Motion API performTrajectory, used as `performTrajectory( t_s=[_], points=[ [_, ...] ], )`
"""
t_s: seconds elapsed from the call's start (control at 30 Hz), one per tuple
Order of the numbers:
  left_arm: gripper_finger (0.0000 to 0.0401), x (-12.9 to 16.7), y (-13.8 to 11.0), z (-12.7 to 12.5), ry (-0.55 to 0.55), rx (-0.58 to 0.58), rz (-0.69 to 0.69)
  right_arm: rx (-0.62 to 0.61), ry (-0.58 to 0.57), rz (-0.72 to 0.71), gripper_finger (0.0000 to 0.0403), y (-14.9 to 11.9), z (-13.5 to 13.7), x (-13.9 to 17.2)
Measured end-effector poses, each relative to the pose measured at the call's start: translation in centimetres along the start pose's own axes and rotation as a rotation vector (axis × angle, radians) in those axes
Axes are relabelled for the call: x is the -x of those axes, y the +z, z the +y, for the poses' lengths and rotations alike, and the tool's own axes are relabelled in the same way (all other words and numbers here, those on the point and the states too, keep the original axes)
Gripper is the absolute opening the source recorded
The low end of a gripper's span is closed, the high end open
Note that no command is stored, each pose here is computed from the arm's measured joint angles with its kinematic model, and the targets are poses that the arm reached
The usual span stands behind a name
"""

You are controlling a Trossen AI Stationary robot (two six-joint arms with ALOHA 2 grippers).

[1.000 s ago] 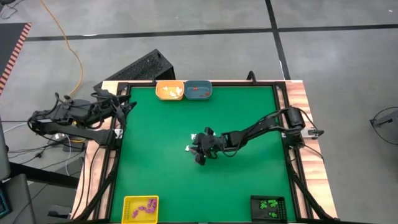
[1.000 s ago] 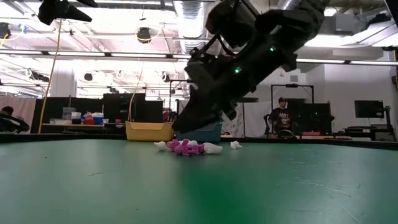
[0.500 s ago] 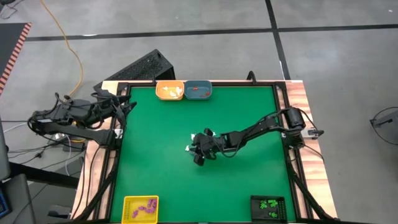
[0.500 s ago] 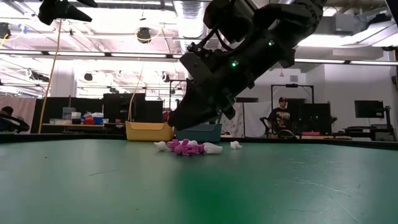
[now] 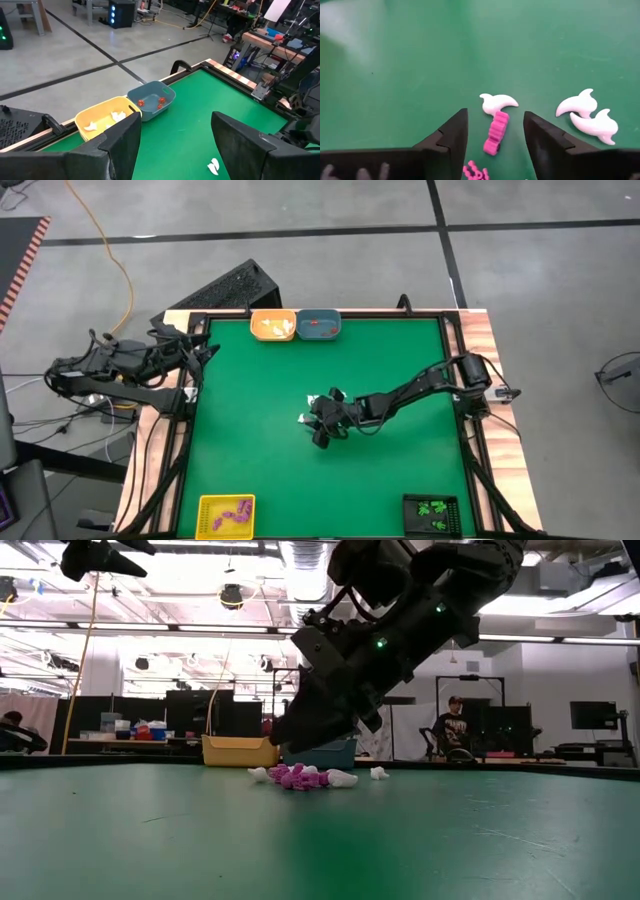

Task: Sort Halloween decoration
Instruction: Put the pink skeleton into the yellow bin

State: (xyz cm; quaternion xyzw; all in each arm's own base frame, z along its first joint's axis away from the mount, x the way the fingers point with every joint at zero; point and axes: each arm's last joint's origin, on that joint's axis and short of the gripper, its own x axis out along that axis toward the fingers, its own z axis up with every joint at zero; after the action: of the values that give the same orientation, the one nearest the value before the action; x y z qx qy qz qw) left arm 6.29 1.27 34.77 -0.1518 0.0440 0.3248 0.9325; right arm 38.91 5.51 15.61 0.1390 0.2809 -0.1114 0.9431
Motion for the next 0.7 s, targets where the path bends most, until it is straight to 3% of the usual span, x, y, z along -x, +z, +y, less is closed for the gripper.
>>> performTrajectory(
  t_s=[0.23,0.7],
  points=[
    [0.0231,0.0,0.0,0.0,0.001,-0.001,0.001,-0.003,-0.019,0.022,0.0204,-0.9,-0.1,-0.6],
    [0.0231,0.0,0.0,0.0,0.001,0.001,0.002,0.002,-0.057,0.041,0.0173,-1.9,-0.1,-2.4]
  ],
)
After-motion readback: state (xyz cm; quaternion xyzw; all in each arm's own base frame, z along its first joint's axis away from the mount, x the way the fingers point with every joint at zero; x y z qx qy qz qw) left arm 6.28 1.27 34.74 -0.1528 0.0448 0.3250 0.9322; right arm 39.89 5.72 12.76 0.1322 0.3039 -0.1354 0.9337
